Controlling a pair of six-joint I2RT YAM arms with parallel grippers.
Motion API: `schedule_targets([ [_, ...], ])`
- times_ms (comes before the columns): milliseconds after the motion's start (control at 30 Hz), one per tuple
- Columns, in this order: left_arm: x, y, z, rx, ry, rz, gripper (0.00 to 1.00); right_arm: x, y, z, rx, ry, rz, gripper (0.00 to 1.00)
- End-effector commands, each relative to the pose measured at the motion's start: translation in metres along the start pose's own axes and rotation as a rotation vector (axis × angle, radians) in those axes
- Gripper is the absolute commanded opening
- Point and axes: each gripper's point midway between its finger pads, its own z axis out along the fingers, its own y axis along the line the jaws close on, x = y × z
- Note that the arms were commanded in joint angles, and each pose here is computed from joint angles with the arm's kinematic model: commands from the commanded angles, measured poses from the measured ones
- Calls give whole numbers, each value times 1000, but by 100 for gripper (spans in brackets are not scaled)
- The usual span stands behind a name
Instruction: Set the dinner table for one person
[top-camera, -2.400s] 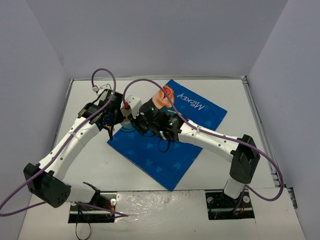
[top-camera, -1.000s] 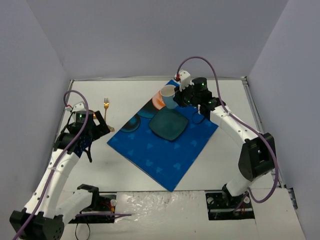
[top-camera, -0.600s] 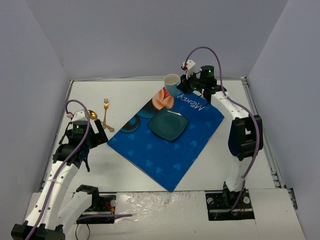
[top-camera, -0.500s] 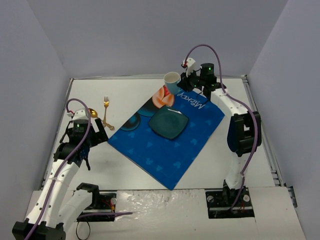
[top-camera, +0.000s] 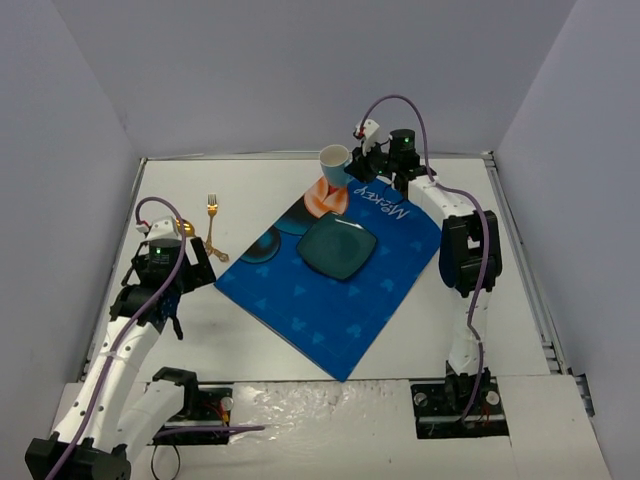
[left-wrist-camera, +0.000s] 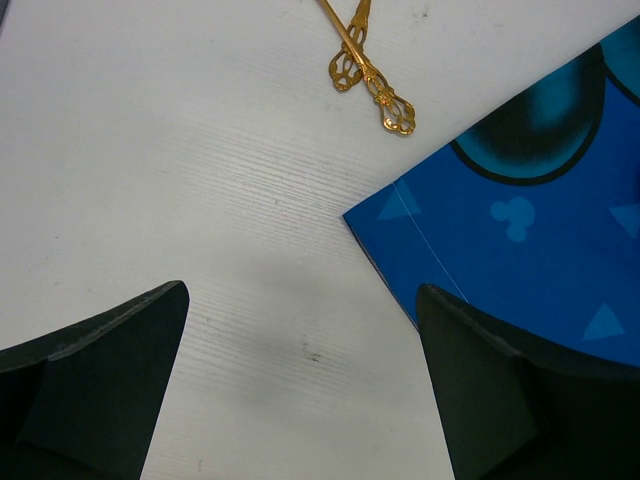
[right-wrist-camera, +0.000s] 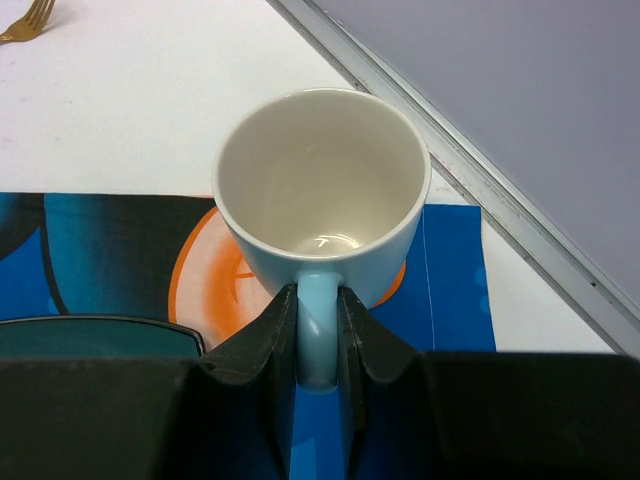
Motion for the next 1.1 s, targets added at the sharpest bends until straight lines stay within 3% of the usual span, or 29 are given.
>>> schedule_targets([
  [0,-21,-2,2,-5,-67,-7,94,-97,-17,-7,33,-259,-189,0],
  [1067,-16,-1,7,-18,-41,2,94,-66,-49,28,41,-270,-227,0],
])
